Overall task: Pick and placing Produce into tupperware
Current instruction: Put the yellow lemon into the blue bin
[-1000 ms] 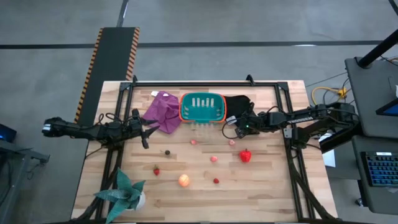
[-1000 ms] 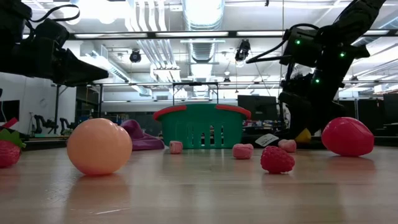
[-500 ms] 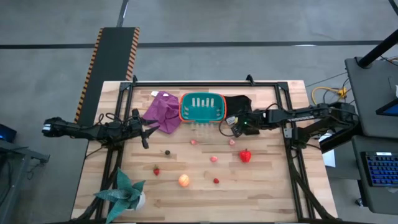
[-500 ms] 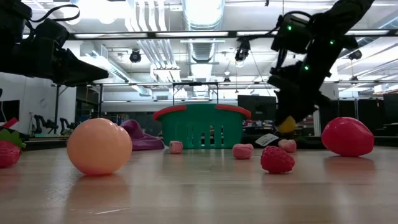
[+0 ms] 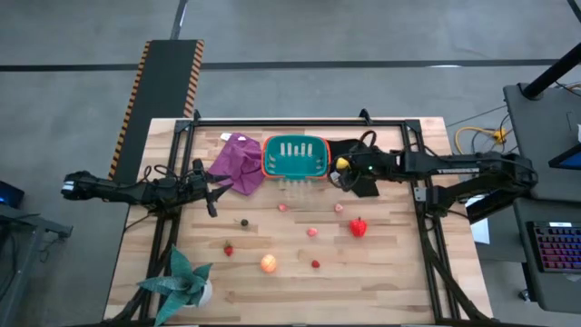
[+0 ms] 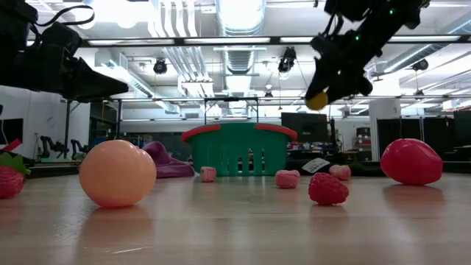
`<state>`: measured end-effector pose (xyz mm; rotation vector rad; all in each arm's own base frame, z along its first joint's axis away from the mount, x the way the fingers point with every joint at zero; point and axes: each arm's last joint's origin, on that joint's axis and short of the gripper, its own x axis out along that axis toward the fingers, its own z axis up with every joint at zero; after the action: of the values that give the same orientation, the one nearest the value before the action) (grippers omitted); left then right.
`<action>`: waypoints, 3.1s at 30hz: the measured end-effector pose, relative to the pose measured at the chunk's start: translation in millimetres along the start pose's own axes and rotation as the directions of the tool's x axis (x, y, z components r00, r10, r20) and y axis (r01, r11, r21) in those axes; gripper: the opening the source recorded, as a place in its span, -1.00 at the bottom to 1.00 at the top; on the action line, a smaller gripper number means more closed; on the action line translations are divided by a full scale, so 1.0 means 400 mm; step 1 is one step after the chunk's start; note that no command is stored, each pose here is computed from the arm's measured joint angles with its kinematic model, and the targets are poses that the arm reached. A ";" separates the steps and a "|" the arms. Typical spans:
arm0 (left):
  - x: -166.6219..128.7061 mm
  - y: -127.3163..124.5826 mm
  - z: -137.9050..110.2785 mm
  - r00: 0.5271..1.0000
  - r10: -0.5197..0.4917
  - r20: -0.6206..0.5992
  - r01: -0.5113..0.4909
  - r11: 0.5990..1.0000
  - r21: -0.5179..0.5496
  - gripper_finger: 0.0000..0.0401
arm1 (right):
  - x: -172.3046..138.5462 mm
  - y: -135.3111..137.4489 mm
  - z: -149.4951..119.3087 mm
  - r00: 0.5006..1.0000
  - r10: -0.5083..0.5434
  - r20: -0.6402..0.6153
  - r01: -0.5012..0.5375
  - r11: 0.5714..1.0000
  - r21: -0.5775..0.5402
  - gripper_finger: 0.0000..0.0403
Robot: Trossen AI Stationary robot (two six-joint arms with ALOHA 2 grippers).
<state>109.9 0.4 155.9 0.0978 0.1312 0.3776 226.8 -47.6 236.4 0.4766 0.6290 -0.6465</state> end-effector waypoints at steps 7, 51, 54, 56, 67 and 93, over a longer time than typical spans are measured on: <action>0.000 0.000 0.000 1.000 0.000 0.000 0.000 1.000 0.000 -0.47 | -0.051 -0.002 0.030 0.990 0.046 0.133 -0.038 0.998 -0.057 -0.02; 0.000 0.000 0.000 1.000 0.000 0.001 0.000 1.000 -0.001 -0.47 | 0.015 0.078 0.121 0.965 0.111 0.236 -0.039 0.955 -0.293 -0.02; 0.000 0.000 0.000 1.000 0.000 0.001 0.000 1.000 -0.001 -0.47 | 0.026 0.097 0.151 0.966 0.108 0.237 -0.026 0.945 -0.325 -0.02; 0.000 0.000 0.000 1.000 0.000 0.001 0.000 1.000 -0.001 -0.47 | 0.039 0.106 0.167 0.970 0.098 0.221 -0.017 0.939 -0.345 -0.02; 0.000 0.000 0.000 1.000 0.000 -0.002 0.000 1.000 0.001 -0.47 | 0.131 0.141 0.256 0.990 0.013 0.142 0.041 0.928 -0.370 -0.02; 0.005 -0.003 -0.009 0.999 -0.002 -0.038 0.003 1.000 0.021 -0.47 | 0.227 0.089 0.270 0.986 -0.157 -0.060 0.125 0.925 -0.360 -0.02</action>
<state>111.7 0.2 152.0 0.1114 0.1724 0.3760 349.3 -122.3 260.8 0.1222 0.8511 -0.6330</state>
